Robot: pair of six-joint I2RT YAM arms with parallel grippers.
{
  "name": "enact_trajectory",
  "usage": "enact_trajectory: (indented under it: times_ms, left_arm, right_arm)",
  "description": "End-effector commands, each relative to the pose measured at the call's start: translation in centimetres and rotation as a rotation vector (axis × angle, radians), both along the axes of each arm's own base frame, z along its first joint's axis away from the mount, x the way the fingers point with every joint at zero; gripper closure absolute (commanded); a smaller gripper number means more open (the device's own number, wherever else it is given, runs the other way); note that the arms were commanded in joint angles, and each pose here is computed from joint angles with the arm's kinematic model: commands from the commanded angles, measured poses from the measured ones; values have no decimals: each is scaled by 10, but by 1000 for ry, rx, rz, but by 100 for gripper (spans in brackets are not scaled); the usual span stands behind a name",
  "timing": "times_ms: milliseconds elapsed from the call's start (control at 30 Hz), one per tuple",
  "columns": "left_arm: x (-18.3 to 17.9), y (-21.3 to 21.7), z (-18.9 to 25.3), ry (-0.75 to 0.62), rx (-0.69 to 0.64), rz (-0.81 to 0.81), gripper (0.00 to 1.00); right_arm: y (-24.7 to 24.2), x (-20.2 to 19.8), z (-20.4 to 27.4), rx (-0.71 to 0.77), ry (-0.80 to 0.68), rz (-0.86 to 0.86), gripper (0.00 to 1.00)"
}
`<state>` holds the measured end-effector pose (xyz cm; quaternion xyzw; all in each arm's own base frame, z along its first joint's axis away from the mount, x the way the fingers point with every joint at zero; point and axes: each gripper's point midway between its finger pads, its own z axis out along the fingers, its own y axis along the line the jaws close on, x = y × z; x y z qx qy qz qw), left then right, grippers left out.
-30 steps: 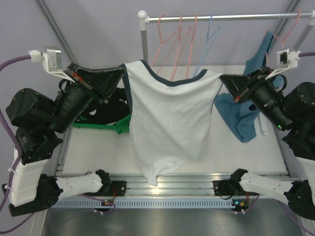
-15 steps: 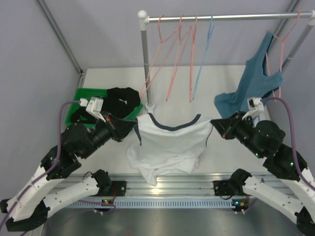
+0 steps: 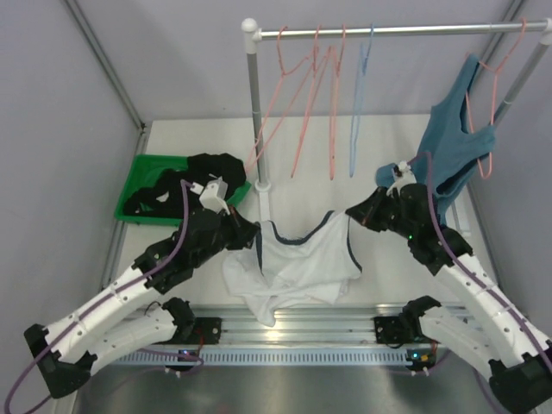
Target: Place the tank top on the hanger
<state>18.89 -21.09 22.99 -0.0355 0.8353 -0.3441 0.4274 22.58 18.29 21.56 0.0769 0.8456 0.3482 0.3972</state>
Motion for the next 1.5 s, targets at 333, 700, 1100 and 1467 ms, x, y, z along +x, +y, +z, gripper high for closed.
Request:
enact_trajectory:
  times_ms: [333,700,1100,1467]
  left_arm:
    - [27,5,26,72,-302,-172,100]
    - [-52,21,-98,429,-355,-142,100]
    - [-59,43,-144,569,-193,-9,73]
    - [-41,57,-120,501,-77,46,49]
  right_arm:
    - [-14,-8,38,192,-106,104,100]
    - [-27,-91,-78,269,140,63,100]
    - [-31,-109,-135,191,298,78,96]
    - [-59,-85,-101,-12,214,-21,51]
